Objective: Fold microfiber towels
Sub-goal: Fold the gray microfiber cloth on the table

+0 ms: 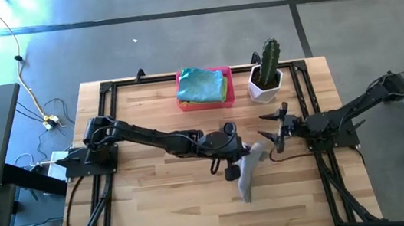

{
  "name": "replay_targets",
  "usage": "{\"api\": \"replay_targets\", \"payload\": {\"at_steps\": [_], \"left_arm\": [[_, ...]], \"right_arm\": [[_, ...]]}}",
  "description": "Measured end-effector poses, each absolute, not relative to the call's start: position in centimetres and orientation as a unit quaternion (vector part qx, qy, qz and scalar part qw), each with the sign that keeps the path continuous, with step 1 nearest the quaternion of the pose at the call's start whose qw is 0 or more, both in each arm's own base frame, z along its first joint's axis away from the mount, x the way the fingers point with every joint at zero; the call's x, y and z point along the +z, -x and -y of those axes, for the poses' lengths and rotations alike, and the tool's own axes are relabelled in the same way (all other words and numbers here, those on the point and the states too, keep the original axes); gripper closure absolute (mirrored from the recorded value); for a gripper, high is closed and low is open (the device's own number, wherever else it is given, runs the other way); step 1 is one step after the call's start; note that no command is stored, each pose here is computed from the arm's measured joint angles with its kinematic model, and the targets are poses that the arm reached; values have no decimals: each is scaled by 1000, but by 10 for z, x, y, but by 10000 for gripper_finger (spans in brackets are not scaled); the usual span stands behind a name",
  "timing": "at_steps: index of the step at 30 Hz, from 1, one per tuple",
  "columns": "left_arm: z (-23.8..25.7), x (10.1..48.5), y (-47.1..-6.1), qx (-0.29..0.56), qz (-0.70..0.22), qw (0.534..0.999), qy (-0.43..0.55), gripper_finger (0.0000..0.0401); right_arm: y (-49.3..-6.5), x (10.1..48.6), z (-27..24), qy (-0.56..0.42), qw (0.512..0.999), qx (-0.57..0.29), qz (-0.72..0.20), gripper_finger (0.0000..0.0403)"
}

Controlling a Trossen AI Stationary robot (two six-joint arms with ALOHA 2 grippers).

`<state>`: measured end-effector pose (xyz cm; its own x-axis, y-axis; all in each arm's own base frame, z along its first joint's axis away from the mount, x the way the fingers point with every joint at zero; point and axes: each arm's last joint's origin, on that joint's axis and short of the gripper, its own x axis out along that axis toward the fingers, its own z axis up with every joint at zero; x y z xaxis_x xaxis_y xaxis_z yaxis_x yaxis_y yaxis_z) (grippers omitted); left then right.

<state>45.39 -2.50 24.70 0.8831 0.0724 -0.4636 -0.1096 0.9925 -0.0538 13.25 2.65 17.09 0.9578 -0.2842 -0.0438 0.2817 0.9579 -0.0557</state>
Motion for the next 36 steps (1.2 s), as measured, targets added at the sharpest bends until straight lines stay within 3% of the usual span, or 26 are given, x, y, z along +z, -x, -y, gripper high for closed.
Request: {"api": "replay_targets", "payload": {"at_steps": [5, 13, 21, 27, 36], "left_arm": [[18, 232, -460, 86, -242, 966, 39, 401], [12, 228, -462, 136, -238, 961, 26, 401], [13, 227, -462, 134, -241, 961, 19, 401], [13, 227, -462, 133, -243, 961, 19, 401], [24, 222, -459, 64, -275, 959, 26, 401]], "right_arm": [[-134, 178, -33, 45, 998, -36, 12, 139], [-144, 179, -34, -18, 998, -63, -15, 139], [-159, 180, -33, -69, 993, -69, -66, 139], [-160, 177, -38, -97, 989, 1, -110, 139], [-156, 165, -43, -77, 975, 97, -187, 139]]}}
